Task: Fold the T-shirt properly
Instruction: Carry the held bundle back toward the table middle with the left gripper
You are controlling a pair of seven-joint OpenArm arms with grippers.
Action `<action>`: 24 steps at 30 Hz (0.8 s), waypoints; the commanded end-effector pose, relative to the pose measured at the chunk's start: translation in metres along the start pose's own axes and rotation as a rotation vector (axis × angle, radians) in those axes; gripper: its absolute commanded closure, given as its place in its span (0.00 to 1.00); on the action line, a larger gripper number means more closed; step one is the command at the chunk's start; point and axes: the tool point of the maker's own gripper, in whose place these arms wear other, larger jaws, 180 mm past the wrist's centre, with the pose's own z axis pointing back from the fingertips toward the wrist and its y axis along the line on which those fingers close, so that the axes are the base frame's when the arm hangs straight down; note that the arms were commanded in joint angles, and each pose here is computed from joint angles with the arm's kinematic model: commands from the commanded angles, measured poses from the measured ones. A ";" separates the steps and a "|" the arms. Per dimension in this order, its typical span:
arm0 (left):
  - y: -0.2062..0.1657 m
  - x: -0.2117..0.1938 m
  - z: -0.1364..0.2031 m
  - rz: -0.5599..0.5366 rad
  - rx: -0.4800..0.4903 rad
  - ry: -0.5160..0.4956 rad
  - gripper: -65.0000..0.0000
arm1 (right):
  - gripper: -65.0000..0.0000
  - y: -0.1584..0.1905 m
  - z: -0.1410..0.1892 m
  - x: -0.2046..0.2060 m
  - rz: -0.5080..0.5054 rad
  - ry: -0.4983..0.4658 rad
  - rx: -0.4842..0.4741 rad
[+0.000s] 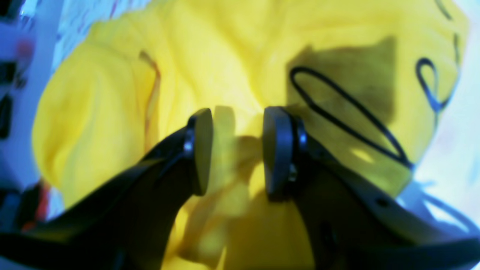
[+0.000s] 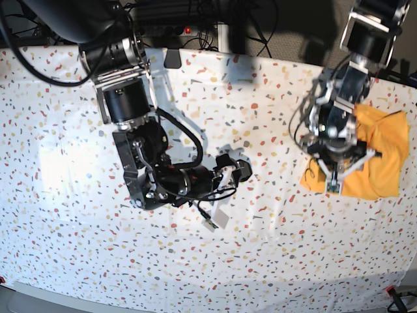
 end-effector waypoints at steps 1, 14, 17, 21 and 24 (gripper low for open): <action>-0.046 -0.022 0.001 0.023 -0.175 0.113 0.64 | 0.62 0.005 0.006 0.025 0.039 -0.055 0.013; -0.214 0.027 0.065 0.006 -0.699 0.040 0.65 | 0.62 -0.040 0.055 0.061 0.004 -0.256 -0.091; -0.233 0.028 0.078 -0.028 -0.766 0.048 0.65 | 0.62 -0.062 0.106 0.098 -0.008 -0.417 -0.160; -0.256 0.014 0.097 -0.115 -0.862 0.083 0.65 | 0.62 -0.082 0.176 0.131 -0.031 -0.588 -0.245; -0.283 -0.007 0.123 -0.247 -0.977 0.118 0.65 | 0.62 -0.097 0.203 0.129 -0.046 -0.626 -0.289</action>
